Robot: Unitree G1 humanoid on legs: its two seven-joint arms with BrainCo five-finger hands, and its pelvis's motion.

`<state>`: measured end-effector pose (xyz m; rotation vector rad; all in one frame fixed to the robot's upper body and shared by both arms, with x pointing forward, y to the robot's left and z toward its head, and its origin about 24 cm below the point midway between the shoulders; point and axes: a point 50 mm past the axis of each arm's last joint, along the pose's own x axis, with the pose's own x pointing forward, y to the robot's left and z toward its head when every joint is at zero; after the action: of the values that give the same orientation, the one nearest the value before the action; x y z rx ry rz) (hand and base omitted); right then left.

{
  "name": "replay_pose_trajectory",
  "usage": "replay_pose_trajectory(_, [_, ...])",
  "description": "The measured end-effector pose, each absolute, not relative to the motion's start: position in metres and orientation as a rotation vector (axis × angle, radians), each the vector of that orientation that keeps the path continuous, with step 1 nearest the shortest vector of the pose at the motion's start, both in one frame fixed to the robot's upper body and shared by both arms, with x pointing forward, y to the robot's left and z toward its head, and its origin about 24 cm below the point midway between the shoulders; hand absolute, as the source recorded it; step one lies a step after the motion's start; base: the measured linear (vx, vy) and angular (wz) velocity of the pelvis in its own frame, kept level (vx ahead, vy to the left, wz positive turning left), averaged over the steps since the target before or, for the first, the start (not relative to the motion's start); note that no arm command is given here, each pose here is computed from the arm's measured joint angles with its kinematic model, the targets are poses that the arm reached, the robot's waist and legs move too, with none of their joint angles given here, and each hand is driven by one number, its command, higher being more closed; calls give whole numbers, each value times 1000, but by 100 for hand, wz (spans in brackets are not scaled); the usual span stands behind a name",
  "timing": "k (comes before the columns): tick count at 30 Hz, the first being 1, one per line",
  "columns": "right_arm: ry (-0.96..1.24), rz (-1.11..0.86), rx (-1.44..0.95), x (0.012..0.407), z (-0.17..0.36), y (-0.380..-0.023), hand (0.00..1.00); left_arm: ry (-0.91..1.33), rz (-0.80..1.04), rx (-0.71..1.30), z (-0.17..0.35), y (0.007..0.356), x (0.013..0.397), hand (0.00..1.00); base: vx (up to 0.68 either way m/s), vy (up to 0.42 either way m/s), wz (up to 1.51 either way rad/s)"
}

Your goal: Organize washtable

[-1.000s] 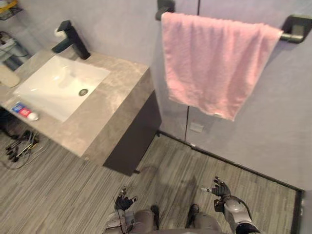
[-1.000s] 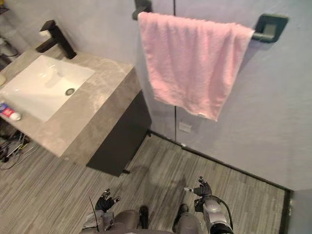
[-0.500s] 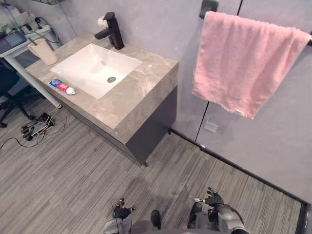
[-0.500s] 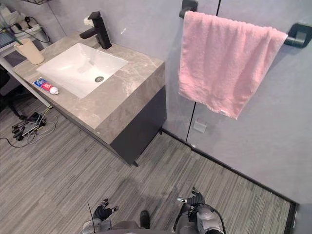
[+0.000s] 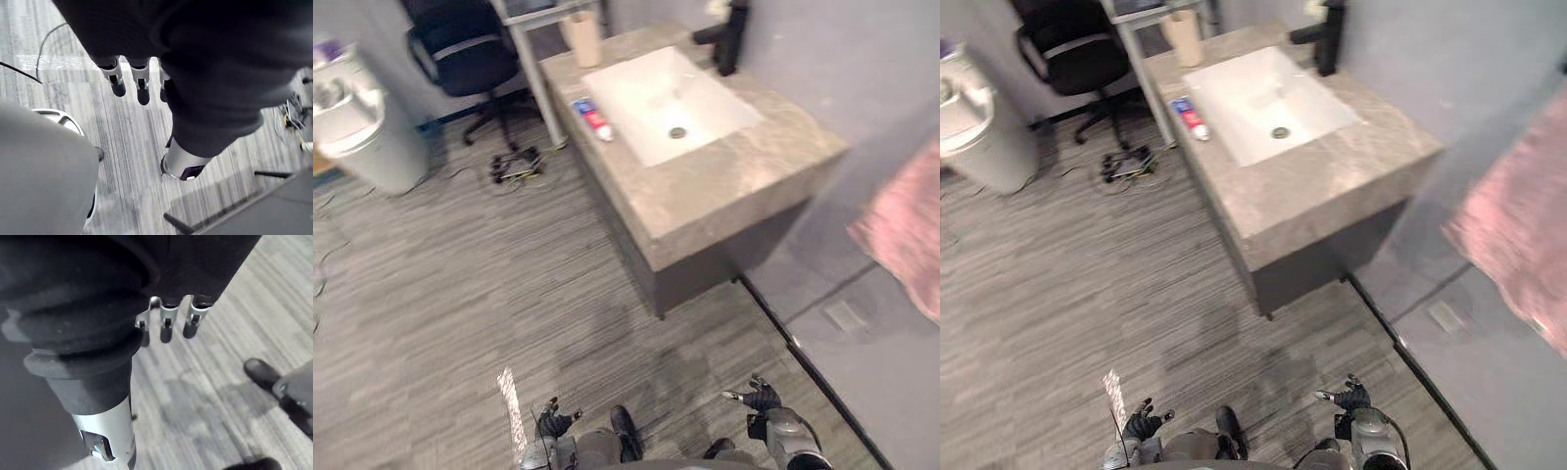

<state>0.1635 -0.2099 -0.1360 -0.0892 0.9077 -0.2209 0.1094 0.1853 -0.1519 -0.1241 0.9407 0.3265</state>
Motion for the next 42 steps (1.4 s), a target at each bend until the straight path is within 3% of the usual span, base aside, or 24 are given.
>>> replay_pose_trajectory(7, [905, -178, -69, 167, -137, -191, 0, 946, 356, -132, -153, 192, 107, 0, -79, 46, 20])
replay_pose_trajectory(16, [974, -153, -88, 135, -148, -190, 0, 1000, 393, -35, -151, 227, 89, 0, 2, 99, 64])
replay_pose_trajectory(20, [986, -225, -53, 122, -149, -199, 0, 1013, 413, -80, -154, 217, 86, 0, 309, -43, 120])
replay_pose_trajectory(32, [933, -217, 77, 139, -145, -162, 0, 924, 454, -107, -146, 221, 103, 0, 243, 150, 1])
replay_pose_trajectory(42, [948, -209, 89, 140, -146, -158, 0, 1038, 501, -127, -157, 224, 74, 0, -66, 99, -30])
